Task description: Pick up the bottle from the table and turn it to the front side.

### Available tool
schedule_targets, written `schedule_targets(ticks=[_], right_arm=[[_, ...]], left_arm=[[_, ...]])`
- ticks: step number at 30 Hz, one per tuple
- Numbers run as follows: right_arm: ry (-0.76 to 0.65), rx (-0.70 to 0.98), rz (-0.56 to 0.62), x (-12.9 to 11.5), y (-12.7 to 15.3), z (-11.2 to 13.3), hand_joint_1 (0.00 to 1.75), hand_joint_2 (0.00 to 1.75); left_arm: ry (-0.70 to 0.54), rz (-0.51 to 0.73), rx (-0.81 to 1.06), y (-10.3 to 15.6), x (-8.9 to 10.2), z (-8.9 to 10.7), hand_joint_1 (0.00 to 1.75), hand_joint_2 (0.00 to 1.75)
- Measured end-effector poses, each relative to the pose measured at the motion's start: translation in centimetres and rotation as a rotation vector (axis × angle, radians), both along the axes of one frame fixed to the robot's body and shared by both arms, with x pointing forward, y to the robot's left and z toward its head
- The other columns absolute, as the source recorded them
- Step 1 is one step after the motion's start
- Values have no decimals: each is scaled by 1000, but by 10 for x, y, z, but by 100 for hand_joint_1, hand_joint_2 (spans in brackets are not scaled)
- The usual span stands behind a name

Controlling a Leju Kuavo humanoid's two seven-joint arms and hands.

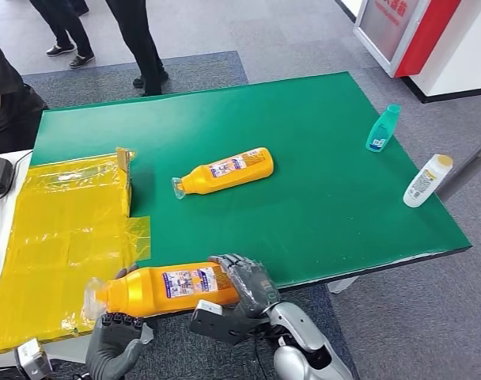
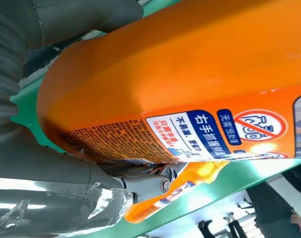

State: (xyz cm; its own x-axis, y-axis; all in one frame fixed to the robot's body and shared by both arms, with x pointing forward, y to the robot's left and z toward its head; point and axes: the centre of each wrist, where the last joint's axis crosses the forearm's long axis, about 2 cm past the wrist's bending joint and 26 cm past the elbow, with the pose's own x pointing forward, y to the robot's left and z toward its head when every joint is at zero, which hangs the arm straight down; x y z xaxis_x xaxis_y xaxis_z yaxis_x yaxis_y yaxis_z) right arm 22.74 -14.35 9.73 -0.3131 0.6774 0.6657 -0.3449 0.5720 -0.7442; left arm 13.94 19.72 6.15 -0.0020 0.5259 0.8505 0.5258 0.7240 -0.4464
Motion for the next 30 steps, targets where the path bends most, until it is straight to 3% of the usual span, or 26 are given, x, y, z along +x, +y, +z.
schedule_targets(ticks=[20,21,25,30], right_arm=[[-7,56,31,-10,7,2,175,175],[-10,59,33,-10,8,2,175,175],[-18,66,42,-13,10,5,175,175],[-41,79,58,-14,14,11,175,175]], left_arm=[[12,39,134,4,-10,-4,4,175],[12,40,136,4,-10,-4,5,175],[9,44,153,4,-11,-4,43,175],[-3,52,178,4,-11,-2,38,175]])
